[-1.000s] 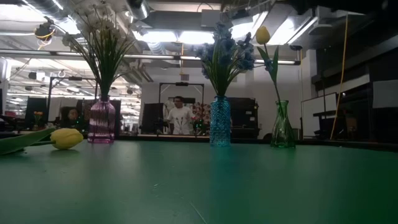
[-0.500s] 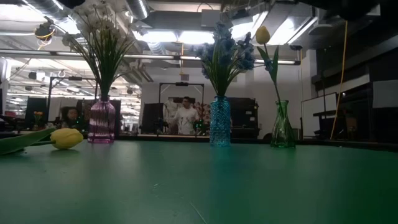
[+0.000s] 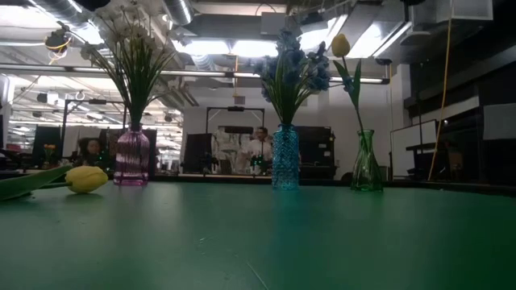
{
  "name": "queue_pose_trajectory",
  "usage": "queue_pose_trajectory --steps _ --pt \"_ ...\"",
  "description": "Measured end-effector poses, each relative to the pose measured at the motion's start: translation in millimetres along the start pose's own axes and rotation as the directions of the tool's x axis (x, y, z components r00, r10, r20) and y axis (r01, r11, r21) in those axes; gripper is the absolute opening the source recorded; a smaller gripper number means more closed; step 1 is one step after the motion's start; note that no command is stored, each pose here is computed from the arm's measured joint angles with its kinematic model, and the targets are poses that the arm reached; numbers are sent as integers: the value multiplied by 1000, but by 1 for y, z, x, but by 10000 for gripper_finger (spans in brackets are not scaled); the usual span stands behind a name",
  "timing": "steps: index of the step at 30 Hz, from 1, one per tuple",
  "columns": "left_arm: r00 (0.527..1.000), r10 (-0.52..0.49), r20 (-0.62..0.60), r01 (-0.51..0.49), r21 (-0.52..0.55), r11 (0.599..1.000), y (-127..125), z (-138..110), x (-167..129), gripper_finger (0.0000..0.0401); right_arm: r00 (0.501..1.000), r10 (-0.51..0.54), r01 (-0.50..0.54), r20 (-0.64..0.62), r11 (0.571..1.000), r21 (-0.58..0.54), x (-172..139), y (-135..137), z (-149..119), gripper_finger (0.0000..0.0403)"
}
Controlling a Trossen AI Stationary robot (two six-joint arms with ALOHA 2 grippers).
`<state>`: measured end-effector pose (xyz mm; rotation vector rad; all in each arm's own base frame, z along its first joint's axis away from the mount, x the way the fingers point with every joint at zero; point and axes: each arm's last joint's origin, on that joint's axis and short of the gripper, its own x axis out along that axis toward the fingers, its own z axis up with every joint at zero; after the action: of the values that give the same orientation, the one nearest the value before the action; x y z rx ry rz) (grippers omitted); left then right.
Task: Sort flowers into vase by color
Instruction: Put the top yellow flower into the green vase
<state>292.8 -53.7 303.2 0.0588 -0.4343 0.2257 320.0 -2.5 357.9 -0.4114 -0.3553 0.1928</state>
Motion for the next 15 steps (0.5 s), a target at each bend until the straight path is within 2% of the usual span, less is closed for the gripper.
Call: queue_pose_trajectory --steps 10,15 --pt "1000 -2 -8 2 9 1000 0 -1 0 3 999 26 -26 25 1000 -3 17 0 2 219" --pt "1000 -2 -8 2 18 1000 0 -1 0 10 999 27 -27 22 1000 -1 17 0 3 166"
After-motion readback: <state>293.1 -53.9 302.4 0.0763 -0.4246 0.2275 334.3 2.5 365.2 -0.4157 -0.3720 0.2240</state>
